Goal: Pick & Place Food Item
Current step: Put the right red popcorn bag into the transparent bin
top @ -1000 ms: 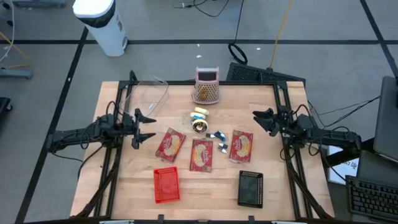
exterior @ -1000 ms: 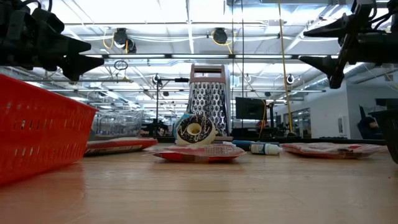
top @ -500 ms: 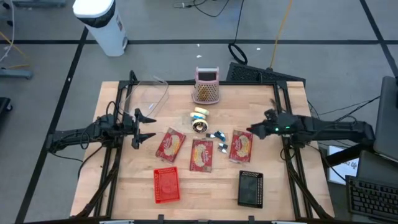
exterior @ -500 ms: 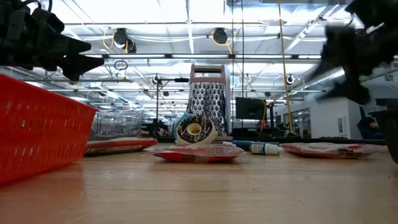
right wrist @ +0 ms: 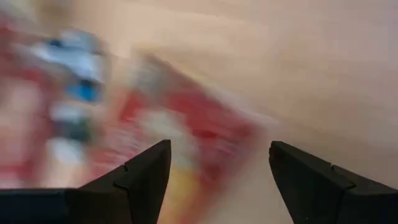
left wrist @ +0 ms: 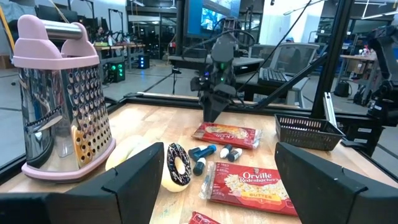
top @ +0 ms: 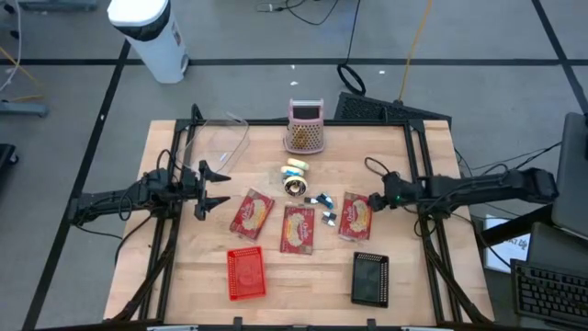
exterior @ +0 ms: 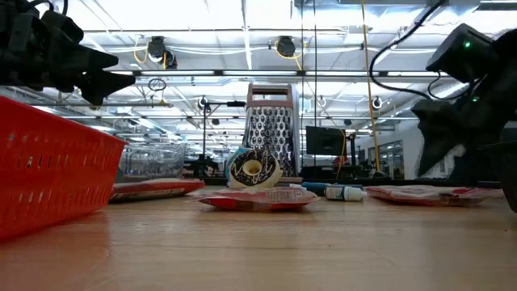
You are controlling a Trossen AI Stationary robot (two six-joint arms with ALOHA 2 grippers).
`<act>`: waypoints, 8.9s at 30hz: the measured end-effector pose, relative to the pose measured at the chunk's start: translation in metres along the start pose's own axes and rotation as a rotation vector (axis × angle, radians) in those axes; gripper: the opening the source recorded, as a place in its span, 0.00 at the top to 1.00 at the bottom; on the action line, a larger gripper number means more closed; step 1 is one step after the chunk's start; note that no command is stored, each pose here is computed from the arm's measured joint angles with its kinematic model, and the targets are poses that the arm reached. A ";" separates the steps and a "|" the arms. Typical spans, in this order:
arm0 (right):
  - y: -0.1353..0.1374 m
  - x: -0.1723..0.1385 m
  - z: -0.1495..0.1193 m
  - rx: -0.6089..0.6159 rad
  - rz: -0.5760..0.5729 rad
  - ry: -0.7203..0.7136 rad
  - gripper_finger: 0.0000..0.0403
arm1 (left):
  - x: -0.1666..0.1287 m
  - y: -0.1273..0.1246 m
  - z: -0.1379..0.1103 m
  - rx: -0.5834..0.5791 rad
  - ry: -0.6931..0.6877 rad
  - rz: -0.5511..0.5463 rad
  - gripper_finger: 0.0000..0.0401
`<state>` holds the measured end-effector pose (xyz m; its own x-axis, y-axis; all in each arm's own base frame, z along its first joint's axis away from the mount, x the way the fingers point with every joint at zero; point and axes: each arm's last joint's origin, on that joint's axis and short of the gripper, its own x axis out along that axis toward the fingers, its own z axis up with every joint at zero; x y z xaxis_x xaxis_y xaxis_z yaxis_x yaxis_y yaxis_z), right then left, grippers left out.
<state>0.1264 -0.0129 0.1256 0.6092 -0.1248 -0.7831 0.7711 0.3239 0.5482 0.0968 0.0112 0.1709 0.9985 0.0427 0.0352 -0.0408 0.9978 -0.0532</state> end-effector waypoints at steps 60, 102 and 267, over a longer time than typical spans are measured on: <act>0.055 -0.035 0.028 -0.755 0.615 -0.958 1.00 | -0.003 0.000 0.022 -0.133 -0.236 0.037 0.23; 0.124 0.012 0.044 -0.911 0.428 -0.841 1.00 | 0.208 0.008 0.087 -0.184 0.321 0.086 0.23; 0.130 0.002 0.039 -0.962 0.447 -0.847 0.96 | 0.045 0.112 0.126 -0.538 0.771 1.074 0.99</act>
<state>0.2351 -0.0080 0.2069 0.9659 -0.2583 0.0161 0.2581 0.9660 0.0127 0.1329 0.1311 0.2923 0.2698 0.5402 -0.7971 -0.9330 0.3513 -0.0777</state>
